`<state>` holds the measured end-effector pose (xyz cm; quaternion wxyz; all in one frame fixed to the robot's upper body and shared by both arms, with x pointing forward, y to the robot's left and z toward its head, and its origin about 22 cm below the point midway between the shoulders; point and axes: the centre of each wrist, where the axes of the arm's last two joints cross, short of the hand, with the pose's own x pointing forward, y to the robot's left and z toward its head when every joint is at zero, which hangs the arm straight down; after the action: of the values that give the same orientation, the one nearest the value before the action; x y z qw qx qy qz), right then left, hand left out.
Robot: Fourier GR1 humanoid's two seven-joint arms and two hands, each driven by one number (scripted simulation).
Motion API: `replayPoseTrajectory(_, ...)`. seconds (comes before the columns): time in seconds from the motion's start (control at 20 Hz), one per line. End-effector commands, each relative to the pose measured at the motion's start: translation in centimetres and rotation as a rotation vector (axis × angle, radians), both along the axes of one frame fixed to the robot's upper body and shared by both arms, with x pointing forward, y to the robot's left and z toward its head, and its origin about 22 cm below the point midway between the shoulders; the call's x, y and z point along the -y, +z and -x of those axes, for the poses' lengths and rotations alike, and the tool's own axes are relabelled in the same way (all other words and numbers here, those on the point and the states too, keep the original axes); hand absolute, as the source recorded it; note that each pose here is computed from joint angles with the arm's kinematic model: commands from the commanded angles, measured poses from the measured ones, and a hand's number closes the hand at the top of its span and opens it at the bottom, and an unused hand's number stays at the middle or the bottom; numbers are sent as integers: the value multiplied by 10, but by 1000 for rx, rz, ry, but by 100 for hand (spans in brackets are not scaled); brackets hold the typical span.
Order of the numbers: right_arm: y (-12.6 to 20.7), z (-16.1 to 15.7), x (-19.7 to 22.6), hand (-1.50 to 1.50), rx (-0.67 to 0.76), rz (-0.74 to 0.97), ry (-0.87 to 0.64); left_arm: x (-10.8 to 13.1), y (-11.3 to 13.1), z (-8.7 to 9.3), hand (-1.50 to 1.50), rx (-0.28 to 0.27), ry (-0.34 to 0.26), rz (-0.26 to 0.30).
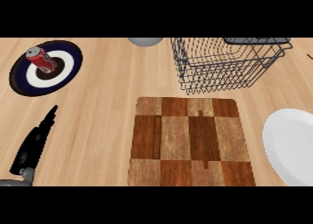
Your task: Pick the pear from the cutting board and place it in the basket
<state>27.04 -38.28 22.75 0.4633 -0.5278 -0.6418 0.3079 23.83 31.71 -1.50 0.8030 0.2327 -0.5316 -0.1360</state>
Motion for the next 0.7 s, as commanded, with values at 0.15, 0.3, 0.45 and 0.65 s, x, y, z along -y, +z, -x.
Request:
replayPoseTrajectory(0.15, 74, 8, -8, 150, -41, -157, 111, -2, 1, -3, 0, 0, -15, -7)
replayPoseTrajectory(0.3, 84, 13, -4, 150, -33, -156, 124, -14, 0, 11, 0, 10, -28, -9)
replayPoseTrajectory(0.45, 88, 14, -18, 150, -81, -187, 148, 23, 5, 6, 0, 1, -21, 3)
replayPoseTrajectory(0.65, 93, -17, -49, 150, -116, -221, 153, 8, 4, -1, 0, 10, -32, -10)
